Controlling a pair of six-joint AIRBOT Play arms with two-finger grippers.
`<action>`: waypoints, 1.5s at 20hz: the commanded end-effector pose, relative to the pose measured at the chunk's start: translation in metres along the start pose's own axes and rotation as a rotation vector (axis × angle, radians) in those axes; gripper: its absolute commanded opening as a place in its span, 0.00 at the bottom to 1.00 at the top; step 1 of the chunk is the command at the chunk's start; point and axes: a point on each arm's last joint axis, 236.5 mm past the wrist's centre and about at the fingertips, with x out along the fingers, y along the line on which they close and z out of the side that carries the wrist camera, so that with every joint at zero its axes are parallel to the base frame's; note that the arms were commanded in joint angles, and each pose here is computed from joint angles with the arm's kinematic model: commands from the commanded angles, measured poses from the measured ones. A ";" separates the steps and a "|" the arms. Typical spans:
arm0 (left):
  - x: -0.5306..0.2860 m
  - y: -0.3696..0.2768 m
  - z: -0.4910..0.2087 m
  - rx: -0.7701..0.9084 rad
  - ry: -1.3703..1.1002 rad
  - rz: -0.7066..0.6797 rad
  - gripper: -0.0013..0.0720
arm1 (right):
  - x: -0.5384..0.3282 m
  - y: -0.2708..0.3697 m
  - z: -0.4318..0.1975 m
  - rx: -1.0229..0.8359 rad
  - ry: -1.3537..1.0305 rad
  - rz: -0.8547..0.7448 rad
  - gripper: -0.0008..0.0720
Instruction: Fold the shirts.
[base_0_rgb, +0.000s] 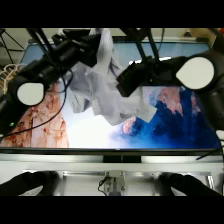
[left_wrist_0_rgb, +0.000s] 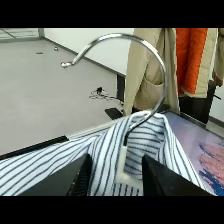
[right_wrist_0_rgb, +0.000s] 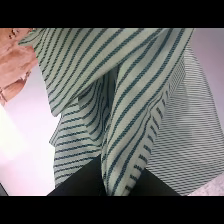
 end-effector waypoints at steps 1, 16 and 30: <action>0.009 0.004 0.007 -0.011 -0.069 0.025 0.56 | 0.000 0.010 0.005 -0.008 -0.019 0.041 0.11; -0.020 0.066 0.075 -0.009 -0.197 0.145 0.09 | -0.022 0.000 0.025 -0.060 -0.108 -0.030 0.73; -0.023 0.055 0.055 -0.108 -0.087 0.100 0.15 | -0.034 -0.009 0.079 -0.039 -0.341 -0.071 0.12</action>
